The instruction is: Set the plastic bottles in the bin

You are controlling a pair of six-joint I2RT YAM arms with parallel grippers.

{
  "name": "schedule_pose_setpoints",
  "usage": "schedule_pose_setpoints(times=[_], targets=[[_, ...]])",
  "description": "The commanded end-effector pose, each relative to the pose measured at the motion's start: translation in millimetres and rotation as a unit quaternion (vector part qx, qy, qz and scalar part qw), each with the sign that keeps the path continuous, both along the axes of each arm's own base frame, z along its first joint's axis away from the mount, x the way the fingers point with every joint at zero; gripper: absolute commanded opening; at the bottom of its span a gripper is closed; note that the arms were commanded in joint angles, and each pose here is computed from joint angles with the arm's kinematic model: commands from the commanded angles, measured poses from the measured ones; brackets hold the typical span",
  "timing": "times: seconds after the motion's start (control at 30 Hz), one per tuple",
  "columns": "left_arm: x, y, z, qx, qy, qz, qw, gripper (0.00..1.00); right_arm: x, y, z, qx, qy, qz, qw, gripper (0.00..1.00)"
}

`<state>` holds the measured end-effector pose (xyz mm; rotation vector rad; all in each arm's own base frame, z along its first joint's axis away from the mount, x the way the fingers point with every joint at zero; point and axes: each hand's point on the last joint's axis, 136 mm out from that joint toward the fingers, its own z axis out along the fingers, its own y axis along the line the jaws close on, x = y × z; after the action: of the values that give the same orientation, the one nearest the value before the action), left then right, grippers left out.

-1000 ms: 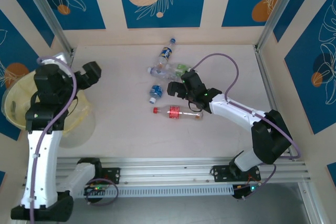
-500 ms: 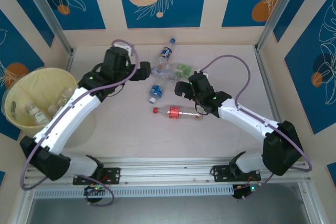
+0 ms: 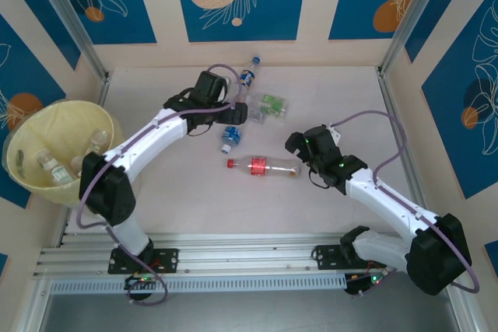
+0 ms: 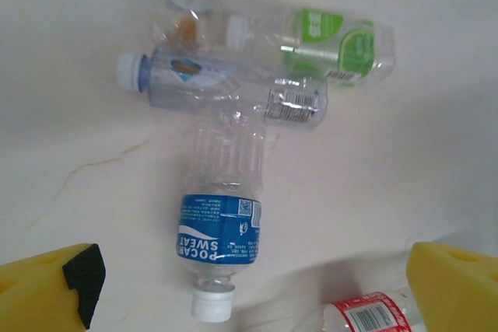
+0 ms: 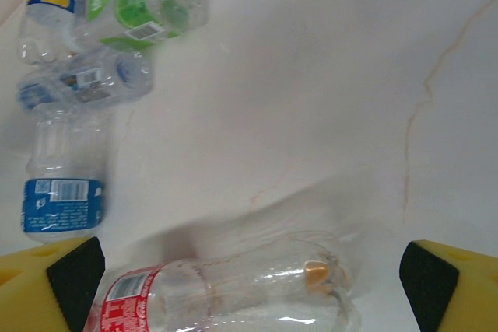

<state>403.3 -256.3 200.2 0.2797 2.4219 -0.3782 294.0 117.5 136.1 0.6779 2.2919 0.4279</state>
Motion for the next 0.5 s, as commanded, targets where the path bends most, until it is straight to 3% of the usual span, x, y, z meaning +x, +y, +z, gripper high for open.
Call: schedule_pose_setpoints(times=[0.0,0.47], targets=[[4.6,-18.9,-22.7,0.003,0.021,-0.036,0.999,1.0,-5.4,-4.3,-2.6,0.021,0.009,-0.019,1.0,1.0],[39.1,-28.5,-121.0,0.109,0.088,-0.03,0.99,0.91,-8.0,-3.9,-1.9,0.018,0.017,-0.01,1.0,1.0]])
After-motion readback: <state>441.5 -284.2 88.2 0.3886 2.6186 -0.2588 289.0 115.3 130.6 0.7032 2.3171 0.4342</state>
